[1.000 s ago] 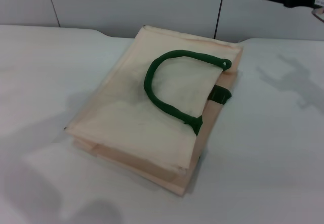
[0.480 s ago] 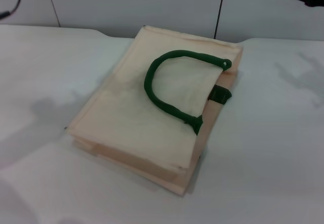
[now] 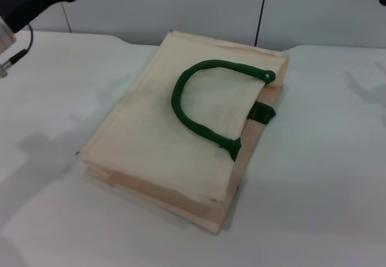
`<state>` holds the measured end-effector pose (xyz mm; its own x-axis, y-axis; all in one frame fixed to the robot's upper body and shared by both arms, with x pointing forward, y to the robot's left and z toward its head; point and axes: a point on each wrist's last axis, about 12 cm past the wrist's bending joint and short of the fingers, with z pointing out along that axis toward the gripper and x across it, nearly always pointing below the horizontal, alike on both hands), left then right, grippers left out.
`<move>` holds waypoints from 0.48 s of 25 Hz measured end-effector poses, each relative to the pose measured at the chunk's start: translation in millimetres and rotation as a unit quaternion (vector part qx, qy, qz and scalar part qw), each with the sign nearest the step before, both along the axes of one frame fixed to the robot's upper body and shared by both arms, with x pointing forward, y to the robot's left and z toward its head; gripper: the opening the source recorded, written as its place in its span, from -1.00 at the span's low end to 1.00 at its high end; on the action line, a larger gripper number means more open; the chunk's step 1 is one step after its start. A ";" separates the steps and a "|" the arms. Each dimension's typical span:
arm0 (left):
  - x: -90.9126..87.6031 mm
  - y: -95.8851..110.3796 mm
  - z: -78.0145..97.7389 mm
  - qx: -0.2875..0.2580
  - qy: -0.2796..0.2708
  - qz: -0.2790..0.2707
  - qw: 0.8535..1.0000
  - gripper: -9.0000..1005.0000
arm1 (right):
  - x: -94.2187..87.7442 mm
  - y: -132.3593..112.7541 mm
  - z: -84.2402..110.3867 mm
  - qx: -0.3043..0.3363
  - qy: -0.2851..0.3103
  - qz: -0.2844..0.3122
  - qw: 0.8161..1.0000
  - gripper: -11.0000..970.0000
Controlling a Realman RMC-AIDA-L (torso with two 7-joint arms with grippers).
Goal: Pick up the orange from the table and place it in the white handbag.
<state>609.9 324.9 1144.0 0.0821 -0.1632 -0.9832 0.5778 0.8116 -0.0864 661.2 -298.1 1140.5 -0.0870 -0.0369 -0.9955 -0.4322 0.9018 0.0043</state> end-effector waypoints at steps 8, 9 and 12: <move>-14.7 9.0 -16.6 -0.031 0.010 0.022 0.999 0.75 | -6.0 -1.7 -15.7 0.013 0.029 -0.011 0.999 0.84; -15.7 9.9 -17.3 -0.034 0.013 0.021 0.999 0.75 | -8.0 -1.6 -19.4 0.016 0.035 -0.012 0.999 0.84; -16.9 10.4 -19.4 -0.039 0.020 0.023 0.999 0.75 | -14.6 0.3 -34.0 0.025 0.058 -0.013 0.998 0.84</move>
